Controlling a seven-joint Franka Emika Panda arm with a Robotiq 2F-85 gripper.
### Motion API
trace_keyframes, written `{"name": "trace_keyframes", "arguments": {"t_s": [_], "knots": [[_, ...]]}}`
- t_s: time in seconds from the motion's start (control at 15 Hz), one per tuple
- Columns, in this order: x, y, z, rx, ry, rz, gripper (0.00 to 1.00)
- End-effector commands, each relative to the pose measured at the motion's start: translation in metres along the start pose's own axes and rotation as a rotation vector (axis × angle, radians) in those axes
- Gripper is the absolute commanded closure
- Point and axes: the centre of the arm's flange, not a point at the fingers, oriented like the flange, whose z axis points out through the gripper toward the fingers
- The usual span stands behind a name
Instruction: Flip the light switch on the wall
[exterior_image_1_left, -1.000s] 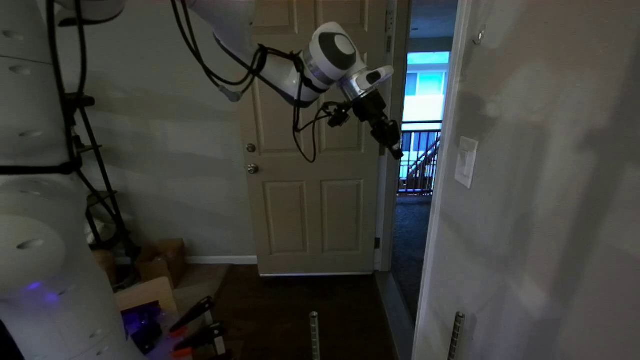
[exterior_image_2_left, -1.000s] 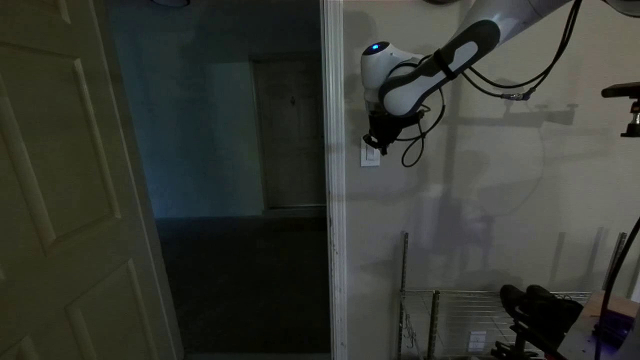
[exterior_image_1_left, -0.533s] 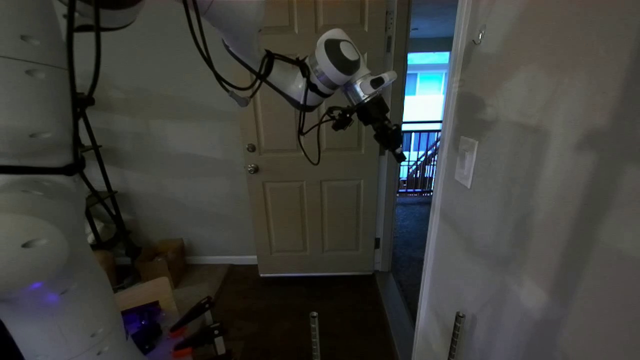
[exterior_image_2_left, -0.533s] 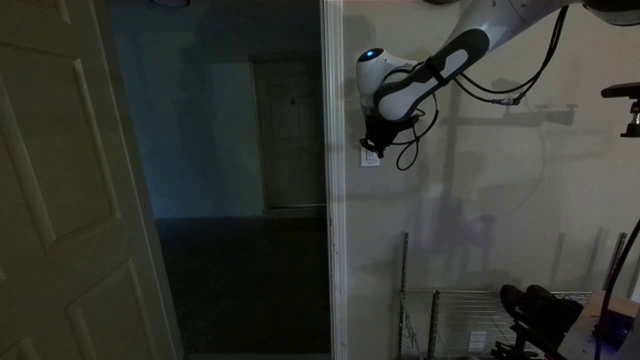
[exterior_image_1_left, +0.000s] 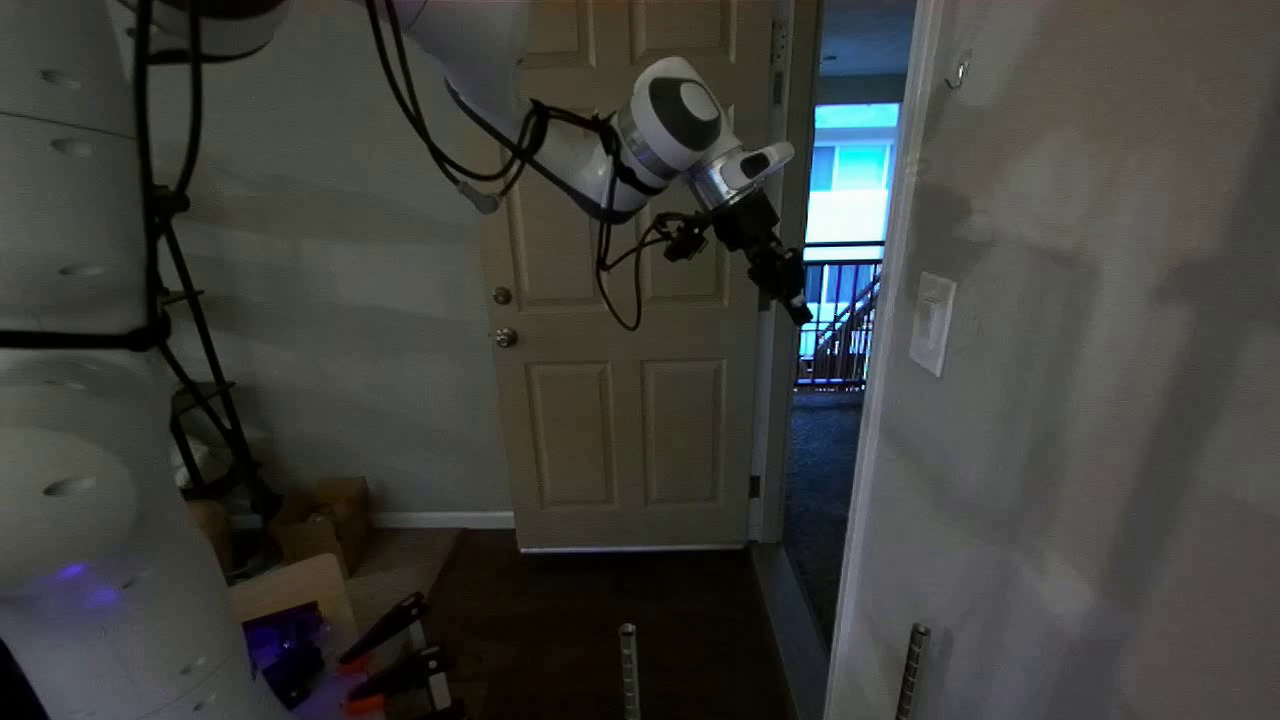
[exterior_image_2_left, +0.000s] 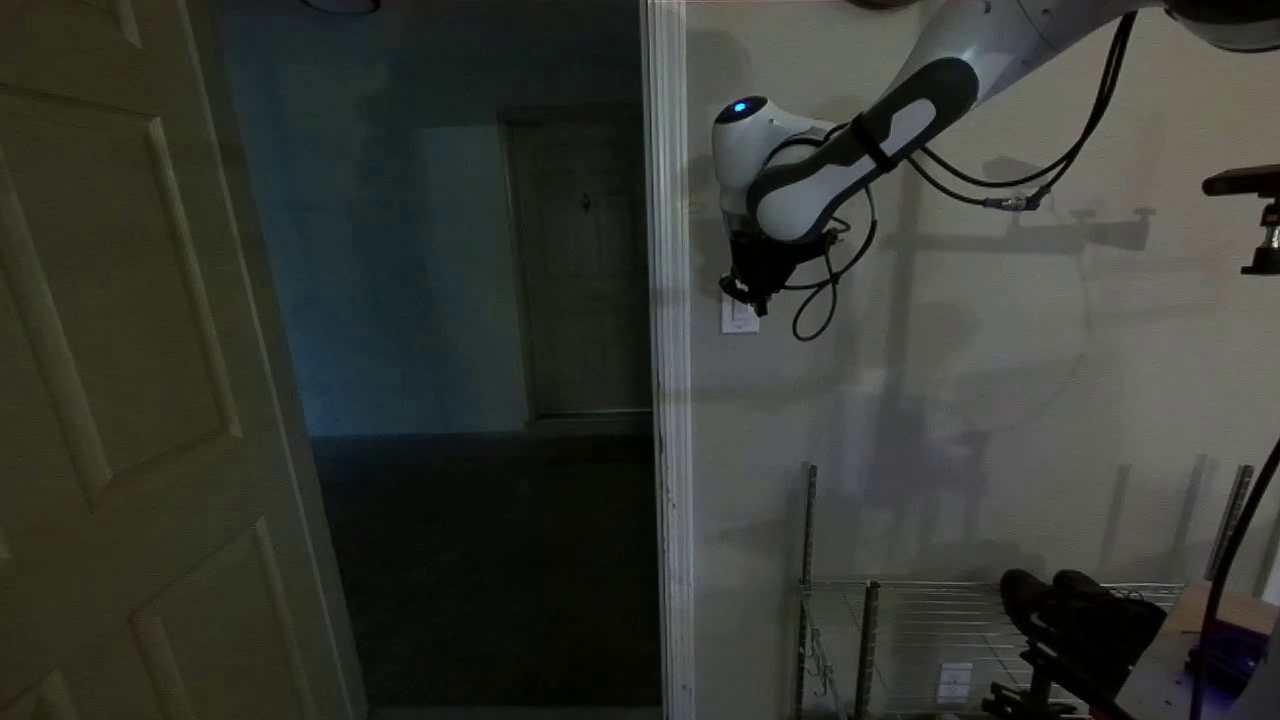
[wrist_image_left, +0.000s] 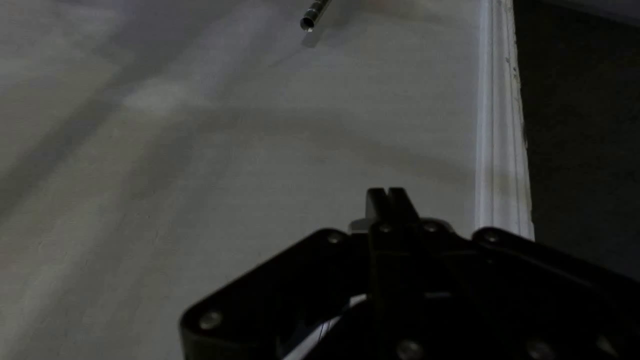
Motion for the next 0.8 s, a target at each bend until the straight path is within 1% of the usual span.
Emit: {"name": "trace_keyframes", "arguments": {"t_s": [0.0, 0.13, 0.27, 0.67, 0.73], "knots": [[0.000, 0.000, 0.000, 0.000, 0.000, 0.000, 0.94], [0.003, 0.000, 0.006, -0.004, 0.008, 0.017, 0.95], [0.009, 0.004, 0.014, 0.017, 0.006, 0.042, 0.95], [0.026, 0.015, 0.032, 0.028, 0.025, 0.094, 0.95], [0.031, 0.015, 0.036, 0.033, 0.043, 0.105, 0.95]]}}
